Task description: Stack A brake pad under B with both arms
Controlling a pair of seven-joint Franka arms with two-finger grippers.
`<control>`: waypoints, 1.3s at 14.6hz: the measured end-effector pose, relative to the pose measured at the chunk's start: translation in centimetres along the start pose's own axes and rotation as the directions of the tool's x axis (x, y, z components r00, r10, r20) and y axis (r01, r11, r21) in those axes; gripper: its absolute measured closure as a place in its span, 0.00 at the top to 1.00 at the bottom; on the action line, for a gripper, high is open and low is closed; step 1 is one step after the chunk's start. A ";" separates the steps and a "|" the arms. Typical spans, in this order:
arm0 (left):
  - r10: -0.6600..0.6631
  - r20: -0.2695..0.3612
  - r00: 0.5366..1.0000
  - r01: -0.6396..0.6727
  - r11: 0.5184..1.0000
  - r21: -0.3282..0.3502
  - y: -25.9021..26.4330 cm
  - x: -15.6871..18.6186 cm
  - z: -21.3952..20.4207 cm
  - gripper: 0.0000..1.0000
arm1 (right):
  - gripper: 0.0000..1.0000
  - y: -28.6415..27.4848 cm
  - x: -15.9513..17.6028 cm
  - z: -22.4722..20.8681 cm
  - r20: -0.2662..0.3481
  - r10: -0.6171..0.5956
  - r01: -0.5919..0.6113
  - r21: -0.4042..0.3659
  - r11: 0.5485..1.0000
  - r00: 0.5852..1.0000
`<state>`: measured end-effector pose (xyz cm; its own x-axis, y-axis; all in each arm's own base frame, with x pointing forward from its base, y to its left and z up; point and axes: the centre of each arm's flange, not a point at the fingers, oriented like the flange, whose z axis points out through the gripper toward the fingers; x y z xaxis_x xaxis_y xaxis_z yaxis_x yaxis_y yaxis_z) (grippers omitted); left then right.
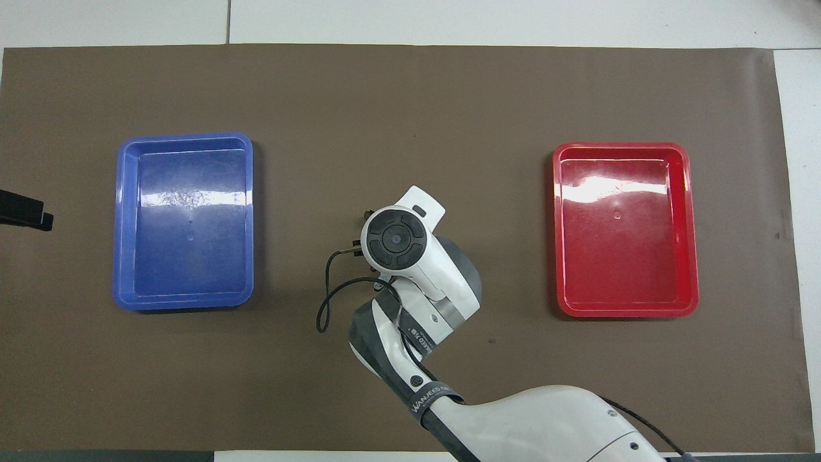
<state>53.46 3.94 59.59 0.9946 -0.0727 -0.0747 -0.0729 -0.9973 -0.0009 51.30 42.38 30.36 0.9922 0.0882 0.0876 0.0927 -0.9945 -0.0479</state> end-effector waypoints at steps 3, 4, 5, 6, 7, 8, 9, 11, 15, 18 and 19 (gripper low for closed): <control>0.002 0.002 1.000 -0.002 1.000 0.000 0.1 0.0 0.1 1.00 | 0.42 0.2 -0.2 0.3 -0.013 0.001 -0.001 0.008 1.000 1.000; 0.002 0.004 1.000 -0.002 1.000 0.000 0.1 0.0 0.2 1.00 | 0.42 0.2 -0.2 0.4 -0.013 0.002 -0.002 0.008 1.000 1.000; 0.003 0.006 1.000 -0.003 1.000 -0.001 0.1 0.0 0.3 1.00 | 0.42 0.3 -0.3 0.4 -0.014 0.004 -0.004 0.008 1.000 1.000; 0.003 0.007 1.000 -0.003 1.000 -0.001 0.1 0.0 0.3 1.00 | 0.42 0.3 -0.3 0.4 -0.014 0.010 -0.009 0.009 1.000 1.000; 0.003 0.008 1.000 -0.003 1.000 -0.001 0.1 0.0 0.4 1.00 | 0.42 0.3 -0.3 0.4 -0.015 0.014 -0.014 0.009 1.000 1.000; 0.003 0.008 1.000 -0.003 1.000 -0.001 0.1 0.0 0.4 1.00 | 0.42 0.3 -0.3 0.5 -0.016 0.016 -0.015 0.010 1.000 1.000; 0.003 0.008 1.000 -0.003 1.000 -0.001 0.1 0.0 0.4 1.00 | 0.42 0.3 -0.3 0.5 -0.017 0.017 -0.017 0.011 1.000 1.000; 0.003 0.007 1.000 -0.003 1.000 -0.001 0.1 -0.1 0.3 1.00 | 0.42 0.3 -0.4 0.5 -0.020 0.020 -0.019 0.013 1.000 1.000; 0.004 0.004 1.000 -0.004 1.000 -0.001 0.2 -0.1 0.2 1.00 | 0.72 0.4 -0.3 0.4 -0.025 0.033 -0.033 0.016 0.999 0.999; 0.004 0.004 1.000 -0.004 1.000 -0.001 0.2 -0.1 0.2 1.00 | 1.00 0.5 0.1 -0.4 -0.036 0.042 -0.041 0.023 0.999 0.998; 0.004 0.004 1.000 -0.004 1.000 -0.001 0.2 -0.1 0.2 1.00 | 1.00 0.9 0.4 -1.2 -0.041 0.051 -0.050 0.025 0.998 0.998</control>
<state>53.32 3.80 59.41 0.9939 -0.0765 -0.0789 -0.0767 -0.9971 0.0000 51.69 41.48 31.55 0.9915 0.0347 0.1255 0.0446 -0.9960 -0.0771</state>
